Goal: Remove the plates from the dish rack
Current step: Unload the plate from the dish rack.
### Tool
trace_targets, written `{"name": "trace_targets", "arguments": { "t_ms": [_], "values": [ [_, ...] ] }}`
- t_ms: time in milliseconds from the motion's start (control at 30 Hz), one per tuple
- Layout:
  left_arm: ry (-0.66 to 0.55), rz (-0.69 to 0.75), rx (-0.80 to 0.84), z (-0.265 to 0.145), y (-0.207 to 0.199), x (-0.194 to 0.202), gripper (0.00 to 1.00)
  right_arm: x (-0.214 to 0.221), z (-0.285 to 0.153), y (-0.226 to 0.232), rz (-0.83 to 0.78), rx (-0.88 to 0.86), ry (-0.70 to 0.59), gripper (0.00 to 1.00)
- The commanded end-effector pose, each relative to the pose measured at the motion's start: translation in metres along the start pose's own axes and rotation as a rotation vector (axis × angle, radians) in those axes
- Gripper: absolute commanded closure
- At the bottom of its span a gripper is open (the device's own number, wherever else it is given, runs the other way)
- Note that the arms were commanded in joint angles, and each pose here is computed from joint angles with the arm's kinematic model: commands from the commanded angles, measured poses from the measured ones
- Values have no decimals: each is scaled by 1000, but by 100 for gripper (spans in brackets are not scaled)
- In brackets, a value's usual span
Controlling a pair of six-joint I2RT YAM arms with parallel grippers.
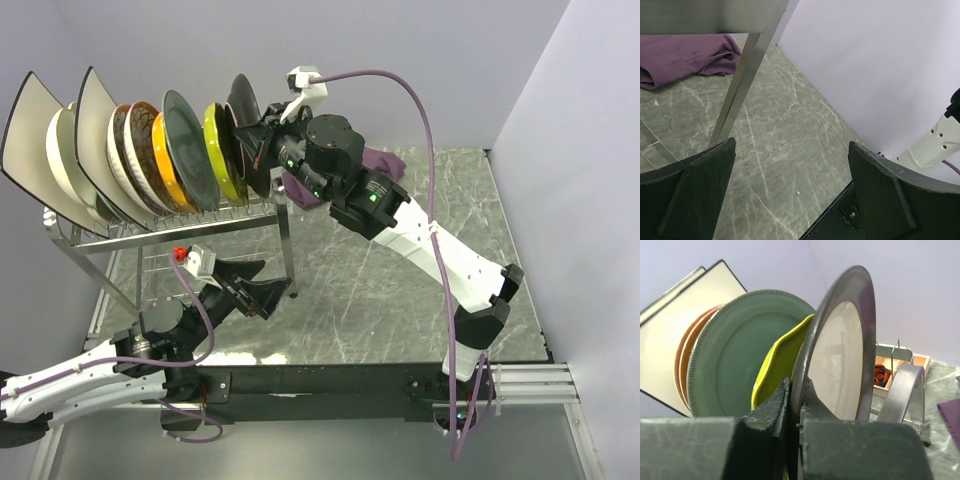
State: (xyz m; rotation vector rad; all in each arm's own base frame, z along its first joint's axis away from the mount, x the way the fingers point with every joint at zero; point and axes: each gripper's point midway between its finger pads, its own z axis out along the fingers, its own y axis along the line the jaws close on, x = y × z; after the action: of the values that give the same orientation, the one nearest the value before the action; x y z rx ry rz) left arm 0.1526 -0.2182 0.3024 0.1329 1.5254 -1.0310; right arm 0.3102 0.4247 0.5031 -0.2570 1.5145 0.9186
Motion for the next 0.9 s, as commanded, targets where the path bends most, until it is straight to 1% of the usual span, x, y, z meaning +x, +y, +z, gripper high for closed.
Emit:
{"name": "trace_targets", "arguments": {
  "t_ms": [0,100,333,567,767,867],
  "values": [
    [-32,-5,17,0,-5,-9,1,-24,-4,-3,-27,-28,-46,100],
    [-30,-4,14,0,-4,-9,0,-31,-10,0,-5,-45,-73,100],
    [-31,1,-3,1,-2,-8,1,-78,-23,16,53,-120,-202,100],
    [-34,0,-6,1,-1,-10,1,-113,-36,32,76,-176,-278,100],
    [-39,-3,-2,-1,-1,-11,1,-128,-40,37,69,-188,-310,100],
    [-38,-3,-2,-1,-1,-11,1,-126,-38,39,67,-185,-303,100]
  ]
}}
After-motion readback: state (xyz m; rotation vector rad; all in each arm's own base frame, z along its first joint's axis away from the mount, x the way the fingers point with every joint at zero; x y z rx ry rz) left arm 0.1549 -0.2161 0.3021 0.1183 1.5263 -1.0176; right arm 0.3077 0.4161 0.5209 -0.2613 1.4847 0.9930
